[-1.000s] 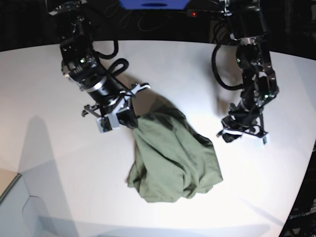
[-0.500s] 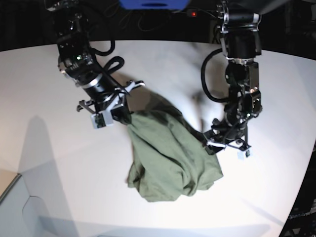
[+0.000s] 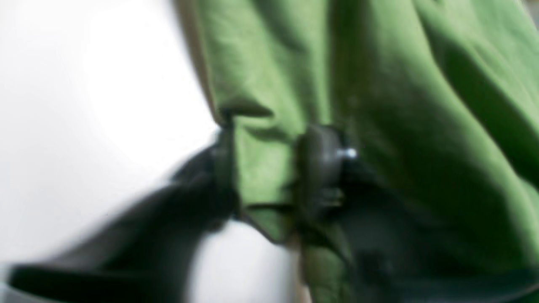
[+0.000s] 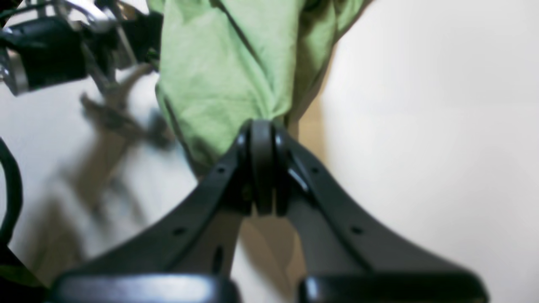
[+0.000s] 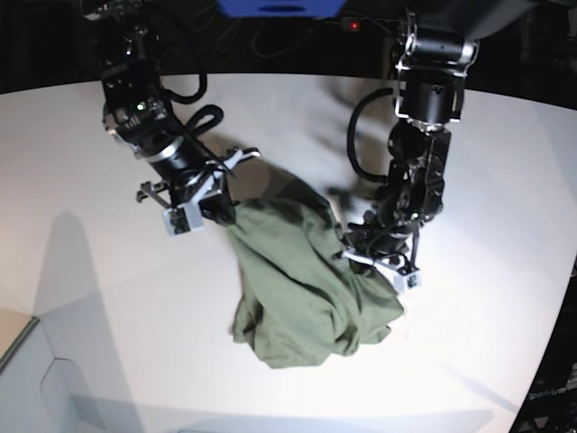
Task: Layout the t-shirt on the table in an organized manner, then fold the t-shirt properly
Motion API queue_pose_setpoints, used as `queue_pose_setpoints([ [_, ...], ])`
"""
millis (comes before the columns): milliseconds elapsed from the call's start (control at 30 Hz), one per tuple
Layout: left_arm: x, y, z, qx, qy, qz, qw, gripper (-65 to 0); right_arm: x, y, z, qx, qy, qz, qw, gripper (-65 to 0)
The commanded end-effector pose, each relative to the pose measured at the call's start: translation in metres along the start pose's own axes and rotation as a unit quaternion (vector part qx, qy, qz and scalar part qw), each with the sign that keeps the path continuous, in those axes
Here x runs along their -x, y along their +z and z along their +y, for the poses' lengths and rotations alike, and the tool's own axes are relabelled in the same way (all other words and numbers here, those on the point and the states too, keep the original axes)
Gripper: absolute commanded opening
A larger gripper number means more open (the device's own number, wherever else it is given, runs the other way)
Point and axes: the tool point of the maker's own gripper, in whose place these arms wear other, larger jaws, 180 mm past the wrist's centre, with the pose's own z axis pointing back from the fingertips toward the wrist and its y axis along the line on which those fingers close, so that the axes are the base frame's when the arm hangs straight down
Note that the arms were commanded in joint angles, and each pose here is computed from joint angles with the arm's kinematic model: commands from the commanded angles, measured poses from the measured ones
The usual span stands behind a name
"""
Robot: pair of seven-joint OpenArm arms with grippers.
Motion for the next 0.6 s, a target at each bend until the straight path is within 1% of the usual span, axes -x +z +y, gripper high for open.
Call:
queue_pose_setpoints([
  [0, -0.021, 0.000, -0.006, 0.008, -0.004, -0.025, 1.000, -62.8, -0.018, 0.001, 0.000, -0.002, 0.004, -0.029, 0.9996, -65.0],
  [33, -0.021, 0.000, -0.004, 0.005, -0.002, -0.026, 1.000, -65.0, -0.019, 0.001, -0.001, -0.001, 0.006, -0.030, 0.9995, -65.0],
  [67, -0.019, 0.001, -0.001, 0.003, -0.002, -0.024, 1.000, -64.8, -0.019, 0.002, -0.007, 0.004, 0.011, -0.029, 0.9995, -65.0],
  [100, -0.021, 0.004, 0.007, -0.004, -0.004, -0.026, 1.000, -61.8, -0.020, 0.003, -0.013, 0.011, 0.010, -0.030, 0.9994, -65.0],
  [133, -0.031, 0.009, 0.015, -0.009, -0.005, -0.039, 0.999, -62.0, -0.021, 0.005, -0.020, 0.021, 0.009, -0.033, 0.9992, -65.0],
  [167, -0.041, 0.015, 0.019, -0.011, -0.005, -0.054, 0.998, -64.2, -0.024, 0.006, -0.028, 0.031, 0.008, -0.036, 0.9988, -65.0],
  [200, -0.052, 0.022, 0.022, -0.012, -0.005, -0.071, 0.997, -65.0, -0.028, 0.008, -0.036, 0.041, 0.008, -0.042, 0.9983, -65.0],
  [233, -0.059, 0.029, 0.025, -0.013, -0.004, -0.085, 0.996, -65.0, -0.035, 0.008, -0.043, 0.049, 0.008, -0.050, 0.9975, -65.0],
  [300, -0.087, 0.052, 0.030, -0.013, -0.008, -0.131, 0.991, -64.6, -0.048, 0.011, -0.061, 0.071, 0.012, -0.065, 0.9953, -65.0],
  [333, -0.103, 0.065, 0.030, -0.011, -0.012, -0.154, 0.988, -64.6, -0.054, 0.013, -0.068, 0.077, 0.015, -0.071, 0.9944, -65.0],
  [433, -0.133, 0.097, 0.022, -0.001, -0.016, -0.179, 0.984, -64.6, -0.074, 0.017, -0.081, 0.092, 0.030, -0.092, 0.9910, -65.0],
  [500, -0.152, 0.116, 0.016, 0.006, -0.018, -0.195, 0.981, -64.6, -0.088, 0.019, -0.084, 0.095, 0.034, -0.108, 0.9889, -65.0],
  [567, -0.170, 0.131, -0.004, 0.025, -0.034, -0.213, 0.976, -64.6, -0.100, 0.019, -0.083, 0.095, 0.040, -0.121, 0.9873, -65.0],
])
